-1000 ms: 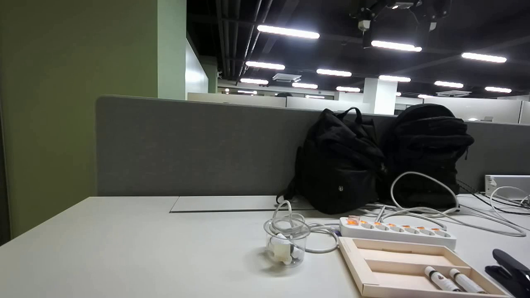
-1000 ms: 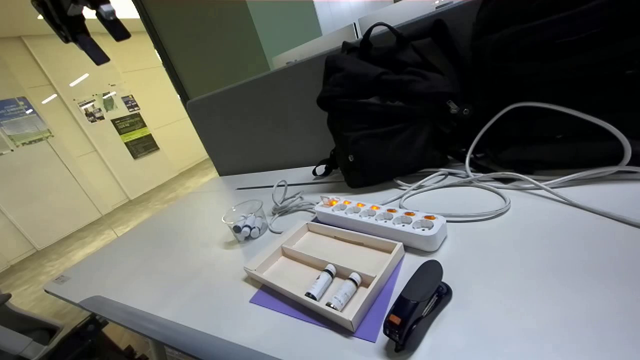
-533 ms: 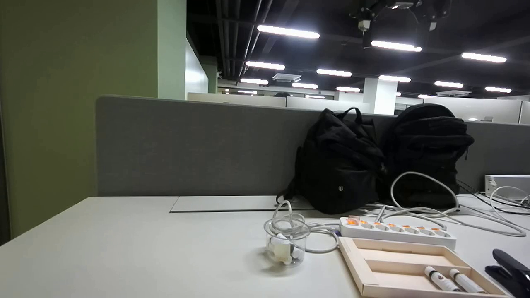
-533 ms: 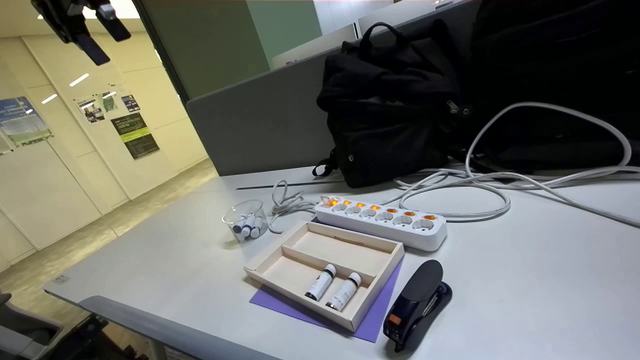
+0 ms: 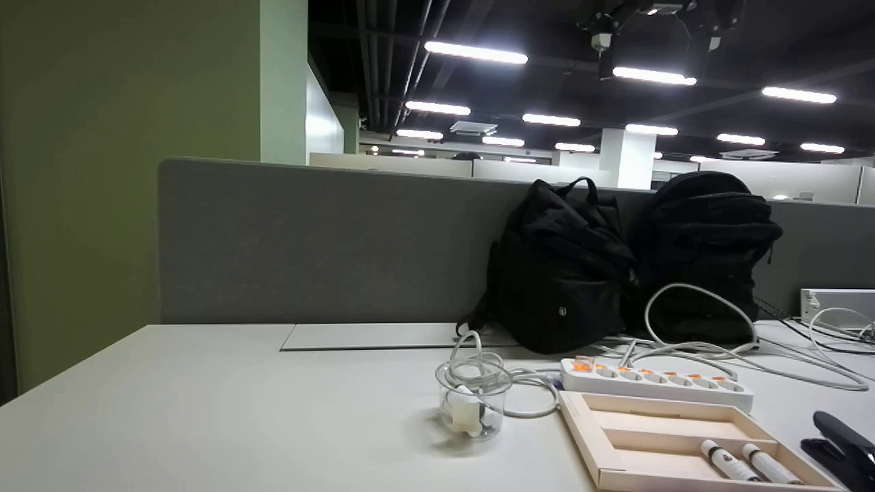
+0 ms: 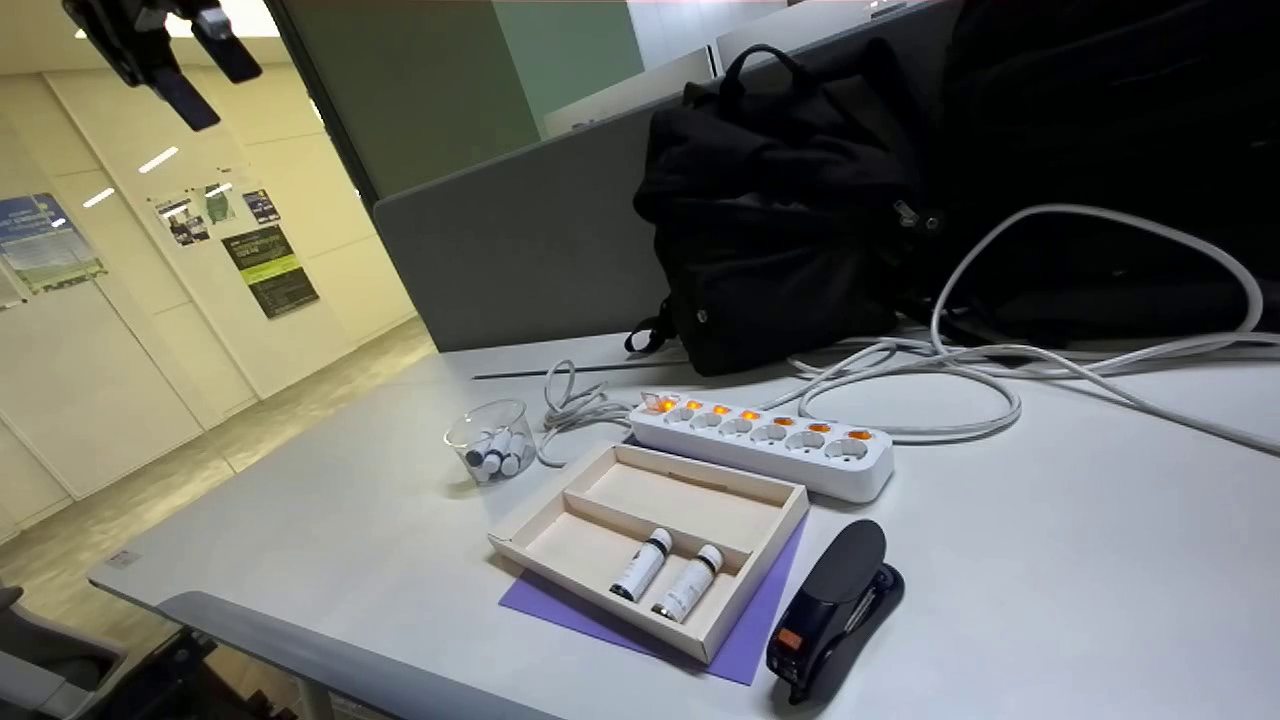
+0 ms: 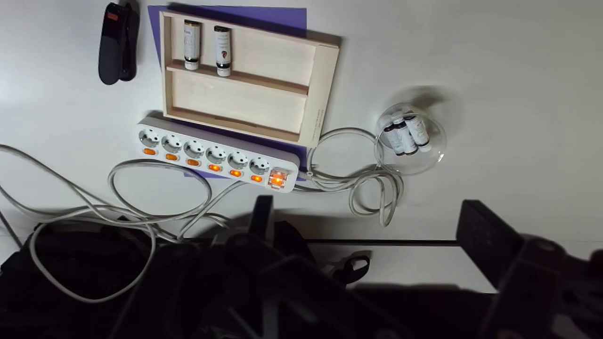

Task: Remove one bottle from the tray and put it inside the clear container on the left

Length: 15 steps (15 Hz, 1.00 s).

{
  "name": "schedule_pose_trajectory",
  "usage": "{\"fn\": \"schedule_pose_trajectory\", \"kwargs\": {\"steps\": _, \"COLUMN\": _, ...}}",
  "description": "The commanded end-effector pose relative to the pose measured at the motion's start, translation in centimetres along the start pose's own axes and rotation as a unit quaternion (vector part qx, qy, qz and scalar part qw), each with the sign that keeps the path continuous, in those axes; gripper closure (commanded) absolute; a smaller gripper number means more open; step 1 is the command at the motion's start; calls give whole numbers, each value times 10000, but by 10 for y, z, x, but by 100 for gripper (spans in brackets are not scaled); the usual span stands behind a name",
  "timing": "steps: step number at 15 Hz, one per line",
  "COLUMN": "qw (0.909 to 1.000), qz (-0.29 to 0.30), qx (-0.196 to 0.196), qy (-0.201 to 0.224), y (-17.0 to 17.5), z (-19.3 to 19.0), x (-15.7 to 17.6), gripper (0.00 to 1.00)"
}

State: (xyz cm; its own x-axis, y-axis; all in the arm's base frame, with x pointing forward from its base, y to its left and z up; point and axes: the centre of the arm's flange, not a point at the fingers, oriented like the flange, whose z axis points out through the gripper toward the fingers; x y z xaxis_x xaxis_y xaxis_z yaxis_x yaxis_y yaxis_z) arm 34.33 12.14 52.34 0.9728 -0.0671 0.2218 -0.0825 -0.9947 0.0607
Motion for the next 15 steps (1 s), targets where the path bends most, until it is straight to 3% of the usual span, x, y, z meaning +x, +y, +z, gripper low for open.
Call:
{"fn": "schedule_pose_trajectory", "kwargs": {"steps": 1, "qw": 10000, "qz": 0, "qx": 0, "qy": 0, "y": 0, "z": 0, "x": 0, "gripper": 0}}
{"fn": "schedule_pose_trajectory", "kwargs": {"steps": 2, "qw": 10000, "qz": 0, "qx": 0, "qy": 0, "y": 0, "z": 0, "x": 0, "gripper": 0}}
{"fn": "schedule_pose_trajectory", "kwargs": {"steps": 4, "qw": 9988, "qz": 156, "qx": -161, "qy": 427, "y": 9, "z": 18, "x": 16, "gripper": 0}}
{"fn": "schedule_pose_trajectory", "kwargs": {"steps": 8, "qw": 9983, "qz": -5, "qx": 104, "qy": 576, "y": 56, "z": 83, "x": 50, "gripper": 0}}
{"fn": "schedule_pose_trajectory", "kwargs": {"steps": 11, "qw": 9976, "qz": -235, "qx": 624, "qy": 169, "y": 114, "z": 133, "x": 61, "gripper": 0}}
{"fn": "schedule_pose_trajectory", "kwargs": {"steps": 15, "qw": 9904, "qz": 82, "qx": 1186, "qy": -712, "y": 192, "z": 182, "x": 56, "gripper": 0}}
